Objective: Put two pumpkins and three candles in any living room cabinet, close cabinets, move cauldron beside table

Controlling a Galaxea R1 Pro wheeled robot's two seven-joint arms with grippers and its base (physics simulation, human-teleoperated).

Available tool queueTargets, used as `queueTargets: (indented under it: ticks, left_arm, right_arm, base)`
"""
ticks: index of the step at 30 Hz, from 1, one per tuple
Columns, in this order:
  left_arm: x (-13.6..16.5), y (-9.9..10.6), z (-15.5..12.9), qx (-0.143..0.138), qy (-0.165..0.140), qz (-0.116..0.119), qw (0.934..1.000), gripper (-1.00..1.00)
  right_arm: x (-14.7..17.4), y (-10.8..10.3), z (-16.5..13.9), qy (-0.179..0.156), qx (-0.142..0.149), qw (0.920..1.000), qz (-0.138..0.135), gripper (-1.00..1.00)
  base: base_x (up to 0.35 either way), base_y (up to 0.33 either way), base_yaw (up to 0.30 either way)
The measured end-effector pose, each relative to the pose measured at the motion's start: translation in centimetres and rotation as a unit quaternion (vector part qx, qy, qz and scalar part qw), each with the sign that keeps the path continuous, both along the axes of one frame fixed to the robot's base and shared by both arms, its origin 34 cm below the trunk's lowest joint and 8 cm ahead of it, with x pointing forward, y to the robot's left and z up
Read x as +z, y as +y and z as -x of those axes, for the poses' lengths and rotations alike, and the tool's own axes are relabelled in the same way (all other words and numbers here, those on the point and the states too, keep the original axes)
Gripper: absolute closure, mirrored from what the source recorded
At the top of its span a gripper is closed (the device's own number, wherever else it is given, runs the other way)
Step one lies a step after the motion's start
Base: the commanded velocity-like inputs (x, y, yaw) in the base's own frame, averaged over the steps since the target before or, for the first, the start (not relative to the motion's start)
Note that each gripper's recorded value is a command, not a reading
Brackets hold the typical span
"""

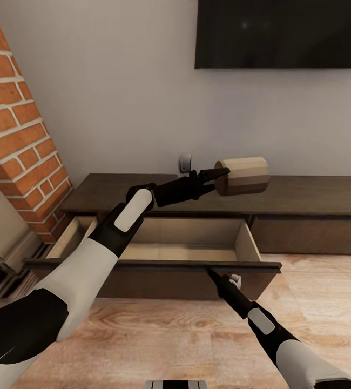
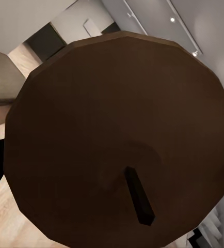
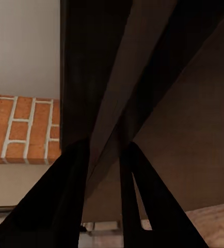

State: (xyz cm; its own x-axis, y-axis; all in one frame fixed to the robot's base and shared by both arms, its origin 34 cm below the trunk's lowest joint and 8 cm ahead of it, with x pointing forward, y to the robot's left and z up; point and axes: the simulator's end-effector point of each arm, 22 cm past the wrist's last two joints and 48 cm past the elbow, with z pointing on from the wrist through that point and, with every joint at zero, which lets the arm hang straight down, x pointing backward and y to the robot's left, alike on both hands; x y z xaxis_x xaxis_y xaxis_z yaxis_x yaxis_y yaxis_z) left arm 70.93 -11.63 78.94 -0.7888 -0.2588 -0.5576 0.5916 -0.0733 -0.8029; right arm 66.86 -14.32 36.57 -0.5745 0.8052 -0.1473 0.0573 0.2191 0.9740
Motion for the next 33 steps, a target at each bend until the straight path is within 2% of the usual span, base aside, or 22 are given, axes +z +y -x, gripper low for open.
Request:
queueTargets:
  ticks: [4,5,6,7,22,33]
  left_arm:
    - [0.0,0.0,0.0,0.0,0.0,0.0,1.0,1.0]
    - [0.0,0.0,0.0,0.0,0.0,0.0,1.0,1.0]
    - [0.0,0.0,0.0,0.0,0.0,0.0,1.0,1.0]
    - [0.0,0.0,0.0,0.0,0.0,0.0,1.0,1.0]
    - [0.0,0.0,0.1,-0.001,0.0,-0.001,1.0,1.0]
    - [0.0,0.0,0.0,-0.001,0.0,-0.001,1.0,1.0]
  right_arm:
    - [0.0,0.0,-0.1,0.001,0.0,1.0,0.001,1.0]
    - [0.0,0.0,-0.1,0.001,0.0,1.0,0.001,-1.0]
    - [-0.3,-0.1,3.6,-0.015,0.006,0.9991,-0.038,-1.0]
    - [-0.6,-0.1,4.3,-0.013,0.006,0.999,-0.042,-1.0]
    - [-0.7,-0.1,4.3,-0.013,0.005,0.999,-0.042,-1.0]
    - [-1.0,0.4,4.6,-0.006,0.015,0.9992,-0.038,-1.0]
  base:
    - [-0.013,0.0,0.0]
    - [-0.003,0.0,0.0]
    - [-0.002,0.0,0.0]
    - [0.0,0.0,0.0]
    - [-0.006,0.0,0.0]
    - [-0.182,0.0,0.0]
